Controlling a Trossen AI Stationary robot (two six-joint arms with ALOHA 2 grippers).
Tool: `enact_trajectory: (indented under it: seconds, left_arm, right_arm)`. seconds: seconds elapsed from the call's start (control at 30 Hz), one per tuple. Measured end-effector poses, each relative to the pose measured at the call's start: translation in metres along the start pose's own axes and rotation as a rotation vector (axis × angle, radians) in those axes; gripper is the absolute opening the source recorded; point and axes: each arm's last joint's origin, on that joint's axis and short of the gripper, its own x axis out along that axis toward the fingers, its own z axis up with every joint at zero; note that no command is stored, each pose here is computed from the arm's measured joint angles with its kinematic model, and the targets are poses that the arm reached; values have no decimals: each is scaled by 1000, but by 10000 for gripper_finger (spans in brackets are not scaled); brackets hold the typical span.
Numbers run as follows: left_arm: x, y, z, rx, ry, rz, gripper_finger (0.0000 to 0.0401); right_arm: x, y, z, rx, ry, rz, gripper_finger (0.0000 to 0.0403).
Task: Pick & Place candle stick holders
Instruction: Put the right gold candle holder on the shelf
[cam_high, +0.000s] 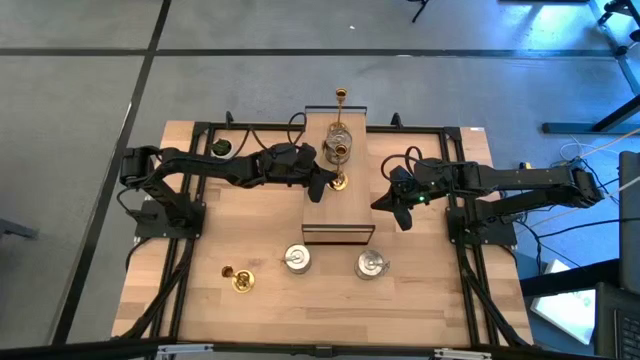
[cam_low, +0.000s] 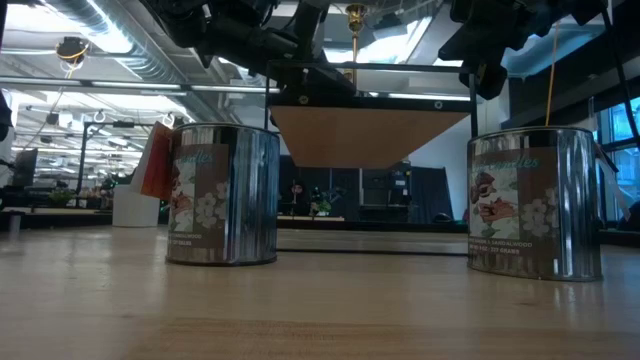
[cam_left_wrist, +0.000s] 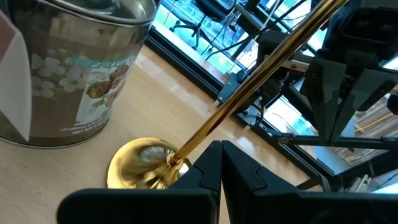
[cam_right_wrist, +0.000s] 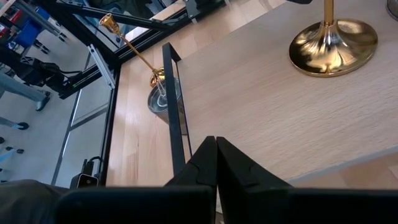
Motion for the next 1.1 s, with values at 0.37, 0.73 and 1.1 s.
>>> enact_trajectory:
  seconds: [0.37,0.73,1.1]
  left_arm:
    - [14,-11,16,4,-24,-60,1]
    - [35,-13,14,4,44,9,1]
    - [24,-14,22,22,12,98,1]
  right_arm:
    - [0,0,0,0,-6,-11,0]
    - [0,-1,-1,2,6,-13,0]
    - [-2,0,-1,-5,6,-13,0]
